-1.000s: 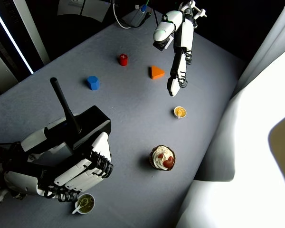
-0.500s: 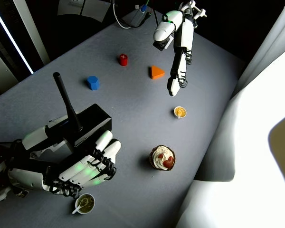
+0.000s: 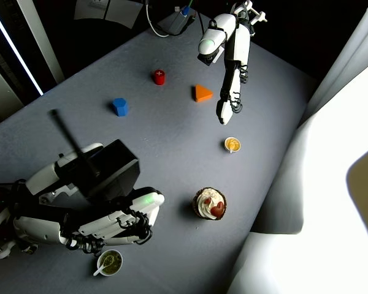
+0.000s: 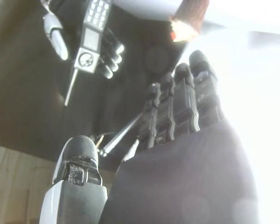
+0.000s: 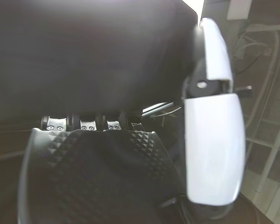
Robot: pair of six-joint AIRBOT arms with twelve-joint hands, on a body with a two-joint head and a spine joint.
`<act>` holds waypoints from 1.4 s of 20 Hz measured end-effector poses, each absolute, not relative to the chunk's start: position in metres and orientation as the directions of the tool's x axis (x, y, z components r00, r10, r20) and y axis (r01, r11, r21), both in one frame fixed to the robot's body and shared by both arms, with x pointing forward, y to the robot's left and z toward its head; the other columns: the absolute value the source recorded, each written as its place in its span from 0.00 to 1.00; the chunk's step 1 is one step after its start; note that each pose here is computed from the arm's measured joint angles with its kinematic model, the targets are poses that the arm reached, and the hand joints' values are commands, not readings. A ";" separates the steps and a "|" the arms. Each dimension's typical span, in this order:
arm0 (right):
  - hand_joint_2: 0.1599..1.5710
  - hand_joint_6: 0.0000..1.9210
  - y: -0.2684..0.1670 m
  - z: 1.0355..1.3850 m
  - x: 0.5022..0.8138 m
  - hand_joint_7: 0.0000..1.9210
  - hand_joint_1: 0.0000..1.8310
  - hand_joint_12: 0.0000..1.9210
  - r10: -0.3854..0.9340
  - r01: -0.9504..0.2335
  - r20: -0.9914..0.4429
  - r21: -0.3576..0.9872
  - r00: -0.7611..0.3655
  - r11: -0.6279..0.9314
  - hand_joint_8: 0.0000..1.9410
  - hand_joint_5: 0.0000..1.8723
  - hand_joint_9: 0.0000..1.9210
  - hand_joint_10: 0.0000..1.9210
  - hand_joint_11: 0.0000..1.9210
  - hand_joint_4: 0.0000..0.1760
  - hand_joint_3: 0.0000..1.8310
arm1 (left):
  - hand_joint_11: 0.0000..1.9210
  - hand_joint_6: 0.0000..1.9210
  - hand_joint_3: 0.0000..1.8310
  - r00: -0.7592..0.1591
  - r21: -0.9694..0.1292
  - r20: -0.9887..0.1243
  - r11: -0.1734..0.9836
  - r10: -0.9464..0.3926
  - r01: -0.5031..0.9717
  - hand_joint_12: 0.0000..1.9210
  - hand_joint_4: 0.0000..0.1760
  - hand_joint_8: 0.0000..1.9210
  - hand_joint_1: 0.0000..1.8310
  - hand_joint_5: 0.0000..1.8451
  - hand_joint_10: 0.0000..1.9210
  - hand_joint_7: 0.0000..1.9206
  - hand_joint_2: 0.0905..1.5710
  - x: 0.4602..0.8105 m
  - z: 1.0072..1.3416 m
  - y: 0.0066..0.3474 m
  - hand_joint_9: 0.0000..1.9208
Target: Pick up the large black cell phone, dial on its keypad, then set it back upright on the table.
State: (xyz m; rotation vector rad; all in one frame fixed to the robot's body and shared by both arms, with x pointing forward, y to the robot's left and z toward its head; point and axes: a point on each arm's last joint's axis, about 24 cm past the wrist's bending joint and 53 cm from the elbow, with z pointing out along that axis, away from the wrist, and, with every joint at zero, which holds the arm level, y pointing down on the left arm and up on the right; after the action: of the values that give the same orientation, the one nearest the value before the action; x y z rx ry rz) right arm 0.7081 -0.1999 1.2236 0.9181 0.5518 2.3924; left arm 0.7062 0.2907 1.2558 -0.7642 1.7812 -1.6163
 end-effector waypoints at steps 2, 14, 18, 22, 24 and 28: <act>0.51 0.00 -0.200 1.224 0.708 0.00 0.18 0.00 0.591 -0.315 0.492 0.533 -0.639 -0.785 0.00 0.00 0.00 0.00 0.00 0.74 0.00 | 0.00 0.00 0.00 -0.649 -0.996 -0.057 0.090 -0.759 -0.017 0.16 0.00 0.00 0.00 0.06 0.00 0.05 0.76 0.706 1.256 0.291 0.04; 0.49 0.00 -0.219 1.247 0.681 0.00 0.03 0.00 0.600 -0.305 0.410 0.587 -0.687 -0.750 0.00 0.00 0.00 0.00 0.00 0.74 0.00 | 0.00 0.00 0.00 -0.655 -0.996 -0.052 0.086 -0.754 -0.019 0.16 0.00 0.00 0.00 0.06 0.00 0.06 0.76 0.703 1.256 0.288 0.04; 0.51 0.00 -0.240 1.257 0.665 0.00 0.05 0.00 0.628 -0.309 0.385 0.625 -0.677 -0.716 0.00 0.00 0.00 0.00 0.00 0.68 0.00 | 0.00 0.00 0.00 -0.665 -0.995 -0.053 0.095 -0.745 -0.027 0.17 0.00 0.00 0.00 0.07 0.00 0.05 0.77 0.701 1.251 0.283 0.04; 0.52 0.00 -0.278 1.285 0.639 0.00 0.06 0.00 0.688 -0.341 0.331 0.681 -0.646 -0.648 0.00 0.00 0.00 0.00 0.00 0.70 0.00 | 0.00 0.00 0.00 -0.663 -0.996 -0.048 0.089 -0.747 -0.029 0.12 0.04 0.00 0.00 0.08 0.00 0.05 0.76 0.700 1.252 0.283 0.04; 0.52 0.00 -0.304 1.301 0.627 0.00 0.04 0.00 0.736 -0.364 0.328 0.706 -0.593 -0.608 0.00 0.00 0.00 0.00 0.00 0.74 0.01 | 0.00 0.00 0.00 -0.663 -0.995 -0.048 0.092 -0.747 -0.031 0.13 0.11 0.00 0.00 0.07 0.00 0.05 0.76 0.700 1.251 0.283 0.04; 0.56 0.00 -0.315 1.276 0.593 0.00 0.02 0.00 0.793 -0.233 0.405 0.806 -0.455 -0.544 0.00 0.00 0.00 0.00 0.00 0.72 0.01 | 0.00 0.00 0.00 -0.659 -0.994 -0.051 0.099 -0.750 -0.036 0.20 0.14 0.00 0.00 0.08 0.00 0.06 0.74 0.700 1.249 0.285 0.06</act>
State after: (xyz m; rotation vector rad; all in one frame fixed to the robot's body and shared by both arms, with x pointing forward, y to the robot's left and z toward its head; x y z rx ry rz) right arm 0.5932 -0.3146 1.2757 1.0606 0.9047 2.0403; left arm 0.7003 0.2852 1.2487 -0.7688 1.8098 -1.6122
